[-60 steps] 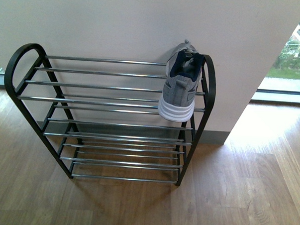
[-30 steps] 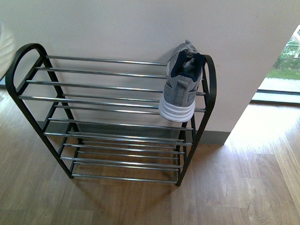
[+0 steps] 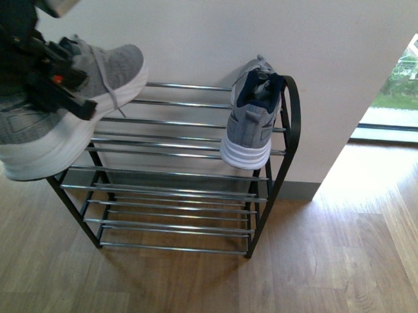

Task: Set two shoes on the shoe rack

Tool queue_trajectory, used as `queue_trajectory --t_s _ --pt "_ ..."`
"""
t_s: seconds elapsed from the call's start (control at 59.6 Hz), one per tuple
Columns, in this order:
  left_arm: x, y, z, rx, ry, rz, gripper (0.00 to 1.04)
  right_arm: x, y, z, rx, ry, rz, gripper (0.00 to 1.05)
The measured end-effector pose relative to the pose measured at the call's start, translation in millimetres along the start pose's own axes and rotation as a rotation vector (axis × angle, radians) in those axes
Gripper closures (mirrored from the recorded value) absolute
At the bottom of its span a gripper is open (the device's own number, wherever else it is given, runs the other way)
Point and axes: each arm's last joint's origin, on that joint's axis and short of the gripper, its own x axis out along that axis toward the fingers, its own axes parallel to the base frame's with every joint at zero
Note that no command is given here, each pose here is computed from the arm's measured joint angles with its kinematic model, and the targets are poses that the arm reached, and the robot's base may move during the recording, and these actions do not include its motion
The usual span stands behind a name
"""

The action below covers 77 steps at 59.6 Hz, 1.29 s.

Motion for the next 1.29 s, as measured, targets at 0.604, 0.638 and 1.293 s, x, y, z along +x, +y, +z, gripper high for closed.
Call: queue_trajectory --t_s 0.604,0.638,1.293 --pt "117.3 -52.8 33.8 0.051 -0.038 -0.052 1.03 0.0 0.0 0.0 0.0 0.0 0.0 0.09" --pt "119.9 -53.7 34.4 0.052 -0.038 -0.05 1.03 0.0 0.0 0.0 0.0 0.0 0.0 0.09" --pt "155.8 -71.5 35.6 -0.015 -0.032 -0.077 1.03 0.0 0.0 0.0 0.0 0.0 0.001 0.09"
